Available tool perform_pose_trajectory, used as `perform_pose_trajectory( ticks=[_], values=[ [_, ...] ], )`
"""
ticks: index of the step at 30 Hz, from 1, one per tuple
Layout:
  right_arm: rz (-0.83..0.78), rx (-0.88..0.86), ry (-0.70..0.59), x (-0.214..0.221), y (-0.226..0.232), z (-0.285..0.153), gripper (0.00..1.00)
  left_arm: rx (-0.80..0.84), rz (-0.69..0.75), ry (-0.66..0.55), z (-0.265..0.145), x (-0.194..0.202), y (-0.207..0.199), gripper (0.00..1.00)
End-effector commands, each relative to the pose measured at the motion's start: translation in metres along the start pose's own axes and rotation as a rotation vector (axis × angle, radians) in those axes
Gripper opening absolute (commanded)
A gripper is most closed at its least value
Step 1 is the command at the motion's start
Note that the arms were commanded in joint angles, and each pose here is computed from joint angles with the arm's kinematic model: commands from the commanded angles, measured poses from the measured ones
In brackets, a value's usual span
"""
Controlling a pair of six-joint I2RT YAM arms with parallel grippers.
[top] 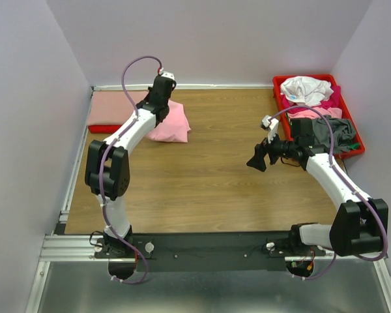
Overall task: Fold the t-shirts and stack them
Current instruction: Neatly place the folded tshirt to the corner
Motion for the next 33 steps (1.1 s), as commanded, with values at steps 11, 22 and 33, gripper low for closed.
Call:
perform_pose_trajectory(
  ticks=[11,22,33],
  values=[
    [-0.004,-0.043,-0.027,-0.008,0.009,-0.004,1.0,-0.211,0.088,0.034,0.013,-0.025,0.061,0.0],
    [0.015,-0.055,-0.014,-0.003,0.009,-0.001,1.0,-0.302,0.133,0.024,0.007,-0.039,0.091,0.0],
    [0.018,-0.056,-0.01,-0.002,0.008,0.0,1.0,-0.339,0.122,-0.036,-0.01,-0.062,0.111,0.0]
  ],
)
Point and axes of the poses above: each gripper's point midway between its finger pads, its own z axis out along the fingers, its own y axis along the line the jaws close on, x = y × z, the point moved 1 cm from there along -z, back along the fingers, and after that the axes turned 14 degrees about z, right-handed, at the moved point
